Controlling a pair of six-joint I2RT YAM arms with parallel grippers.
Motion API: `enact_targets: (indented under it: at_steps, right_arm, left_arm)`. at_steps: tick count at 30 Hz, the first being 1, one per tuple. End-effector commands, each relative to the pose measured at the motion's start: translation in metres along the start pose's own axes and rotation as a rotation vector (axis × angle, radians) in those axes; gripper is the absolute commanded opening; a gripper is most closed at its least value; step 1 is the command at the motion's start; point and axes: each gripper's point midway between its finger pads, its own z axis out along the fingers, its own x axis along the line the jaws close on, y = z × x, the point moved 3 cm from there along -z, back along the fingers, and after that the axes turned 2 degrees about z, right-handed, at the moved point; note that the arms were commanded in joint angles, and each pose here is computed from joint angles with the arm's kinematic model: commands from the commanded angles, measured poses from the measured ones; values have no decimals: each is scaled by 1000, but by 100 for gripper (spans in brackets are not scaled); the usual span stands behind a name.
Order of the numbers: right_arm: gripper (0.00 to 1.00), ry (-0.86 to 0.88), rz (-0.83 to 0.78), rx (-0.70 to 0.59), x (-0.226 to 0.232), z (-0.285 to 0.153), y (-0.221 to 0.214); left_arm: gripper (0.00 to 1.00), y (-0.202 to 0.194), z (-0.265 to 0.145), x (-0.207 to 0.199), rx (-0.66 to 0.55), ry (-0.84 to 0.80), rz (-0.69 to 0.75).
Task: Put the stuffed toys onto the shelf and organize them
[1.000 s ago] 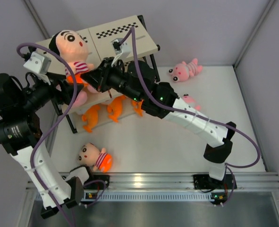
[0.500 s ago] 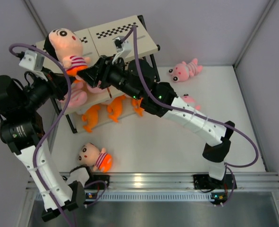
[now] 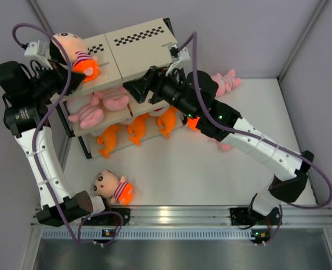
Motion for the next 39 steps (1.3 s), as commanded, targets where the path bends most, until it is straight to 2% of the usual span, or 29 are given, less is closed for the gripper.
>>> enact_targets:
  at_steps: [1,5,8,12,14,15,16,22,23,26,31,34,38,39]
  right_arm:
    - [70,29,-19,-158,3,-42,57]
    - [70,-10,-25,-174,-15,-62,59]
    - [70,-51,-30,-171,-32,-74,60]
    - [74,-120,-31,-177,-58,-88,58]
    - [75,-151,-36,-171,-69,-97,55]
    - [74,-172,-39,-167,-75,-101,53]
    - [75,-188,-44,-166,-80,-104,54]
    - [75,-249,-72,-136,-98,-119,46]
    - [75,-255,-73,-133,-100,-121,45]
    - [75,-260,-74,-125,-104,-124,42]
    - [75,-274,-108,-85,-110,-128,36]
    - [79,-335,-142,-58,-126,-139,31]
    - [81,-481,-177,-12,-172,-163,20]
    - [81,-536,-178,2,-195,-173,13]
  left_arm:
    - [0,22,-7,-4,-75,30,80]
    - [0,17,-12,-2,-66,73,75]
    - [10,13,-17,4,-54,136,90]
    - [30,5,-16,8,-34,143,89]
    - [36,3,-15,10,-28,147,93]
    - [39,2,-16,13,-28,165,97]
    - [50,2,-17,14,-25,175,99]
    - [71,6,-37,20,-42,323,161]
    - [80,9,-44,14,-55,340,185]
    - [85,15,-57,6,-87,377,214]
    - [88,23,-73,-6,-122,407,269]
    - [88,27,-83,-11,-132,434,301]
    - [88,22,-94,-24,-121,427,323]
    - [88,18,-95,-27,-111,417,325]
